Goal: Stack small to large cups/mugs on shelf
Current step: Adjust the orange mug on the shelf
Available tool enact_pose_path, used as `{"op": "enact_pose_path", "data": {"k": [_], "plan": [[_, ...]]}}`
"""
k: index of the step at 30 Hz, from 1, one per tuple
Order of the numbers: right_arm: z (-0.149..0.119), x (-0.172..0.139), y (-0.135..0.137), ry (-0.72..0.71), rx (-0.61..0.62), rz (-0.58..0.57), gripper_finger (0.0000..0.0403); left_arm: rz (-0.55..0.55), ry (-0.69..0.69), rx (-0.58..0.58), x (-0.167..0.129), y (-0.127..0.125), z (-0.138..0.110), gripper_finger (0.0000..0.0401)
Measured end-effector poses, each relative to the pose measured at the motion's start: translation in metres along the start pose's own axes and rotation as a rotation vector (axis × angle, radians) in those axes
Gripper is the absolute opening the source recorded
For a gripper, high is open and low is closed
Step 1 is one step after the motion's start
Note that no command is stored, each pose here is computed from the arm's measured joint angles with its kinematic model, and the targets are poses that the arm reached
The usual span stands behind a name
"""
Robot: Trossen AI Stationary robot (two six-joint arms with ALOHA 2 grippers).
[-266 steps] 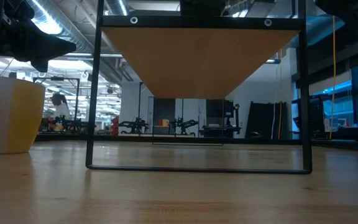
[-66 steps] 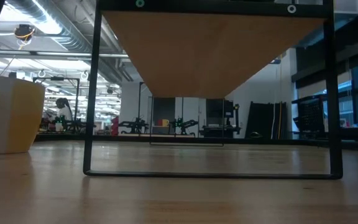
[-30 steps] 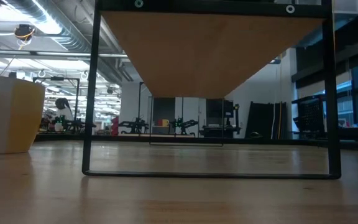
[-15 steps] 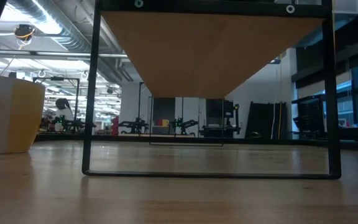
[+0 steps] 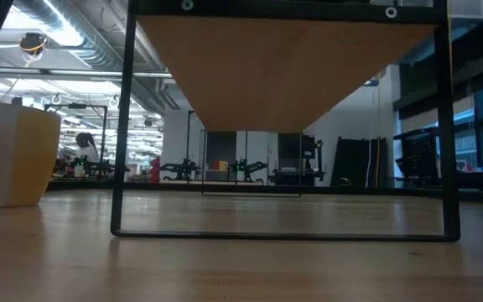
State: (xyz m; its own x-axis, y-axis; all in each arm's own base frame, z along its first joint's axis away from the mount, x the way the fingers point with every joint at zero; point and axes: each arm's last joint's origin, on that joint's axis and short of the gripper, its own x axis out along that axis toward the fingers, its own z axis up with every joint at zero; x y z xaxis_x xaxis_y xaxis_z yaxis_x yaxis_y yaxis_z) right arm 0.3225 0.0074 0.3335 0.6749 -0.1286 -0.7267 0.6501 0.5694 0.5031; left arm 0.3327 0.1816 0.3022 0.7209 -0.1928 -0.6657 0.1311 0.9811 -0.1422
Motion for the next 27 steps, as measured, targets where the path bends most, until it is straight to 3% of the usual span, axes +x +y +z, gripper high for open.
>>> {"op": "enact_pose_path", "data": {"k": [7, 27], "plan": [[-0.001, 0.017, 0.001, 0.020, -0.024, -0.006, 0.0069, -0.030, 0.062, -0.026, 0.001, -0.005, -0.006, 0.0000], [0.023, 0.015, -0.026, -0.021, -0.055, -0.145, 0.0069, -0.085, 0.147, -0.082, 0.002, -0.019, -0.011, 0.0000]]}}
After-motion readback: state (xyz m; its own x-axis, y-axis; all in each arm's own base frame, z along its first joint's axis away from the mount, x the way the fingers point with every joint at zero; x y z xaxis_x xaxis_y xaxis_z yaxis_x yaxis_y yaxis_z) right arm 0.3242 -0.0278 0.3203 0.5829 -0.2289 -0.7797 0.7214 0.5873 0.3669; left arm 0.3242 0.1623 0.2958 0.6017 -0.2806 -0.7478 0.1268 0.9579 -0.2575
